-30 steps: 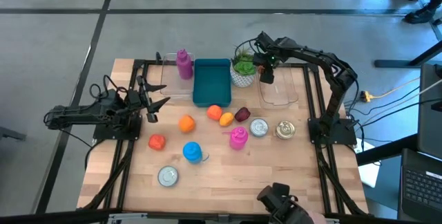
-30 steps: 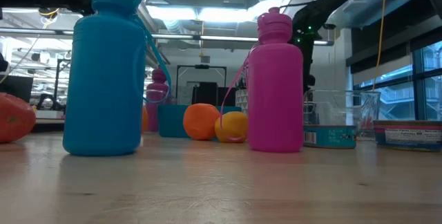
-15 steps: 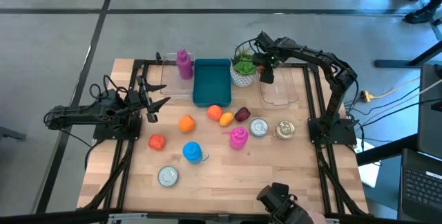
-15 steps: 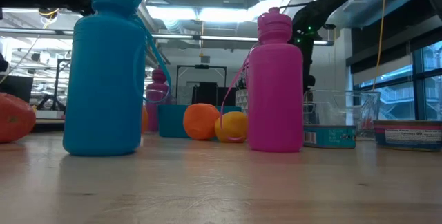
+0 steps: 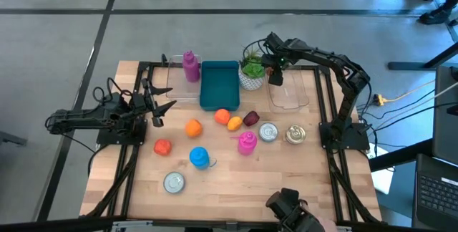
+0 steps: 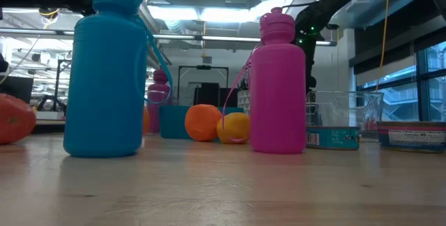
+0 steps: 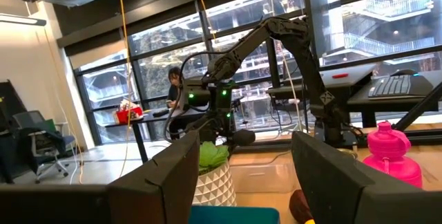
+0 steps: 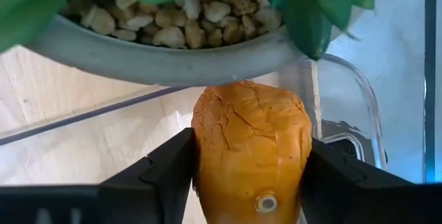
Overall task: Pick & Place Food Item
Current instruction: Put the left mango into the right transparent bin, then put the pink water bottle into the left transparent bin
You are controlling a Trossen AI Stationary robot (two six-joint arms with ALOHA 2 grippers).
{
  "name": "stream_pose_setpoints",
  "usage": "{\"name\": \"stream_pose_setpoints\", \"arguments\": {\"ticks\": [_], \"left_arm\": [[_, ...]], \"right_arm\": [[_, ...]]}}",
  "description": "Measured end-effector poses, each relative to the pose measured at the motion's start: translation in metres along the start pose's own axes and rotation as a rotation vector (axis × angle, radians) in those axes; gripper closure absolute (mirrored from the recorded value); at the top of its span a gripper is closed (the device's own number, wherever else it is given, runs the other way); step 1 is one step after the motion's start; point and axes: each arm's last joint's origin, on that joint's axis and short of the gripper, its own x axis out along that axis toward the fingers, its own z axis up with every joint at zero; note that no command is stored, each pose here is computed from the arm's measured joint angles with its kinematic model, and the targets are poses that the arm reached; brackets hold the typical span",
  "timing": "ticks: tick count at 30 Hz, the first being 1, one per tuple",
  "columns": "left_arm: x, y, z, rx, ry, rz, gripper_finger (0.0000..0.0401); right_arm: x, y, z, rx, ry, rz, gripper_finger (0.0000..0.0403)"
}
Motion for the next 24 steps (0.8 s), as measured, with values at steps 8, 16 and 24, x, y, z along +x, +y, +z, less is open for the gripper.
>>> {"name": "stream_pose_setpoints", "arguments": {"ticks": [8,16,24], "left_arm": [[0.0,-0.0008,0.0002,-0.006,-0.008,-0.028,0.0183],[0.0,-0.0013,0.0004,-0.005,-0.012,-0.044,0.0183],[0.0,-0.0013,0.0003,-0.005,-0.012,-0.043,0.0183]], "right_arm": [[0.0,0.0,0.0,0.004,0.0,0.0,0.0165],[0.0,-0.0006,-0.0004,0.006,0.018,-0.025,0.013],[-0.0002,-0.0017,-0.0013,0.013,0.045,-0.064,0.0124]]}}
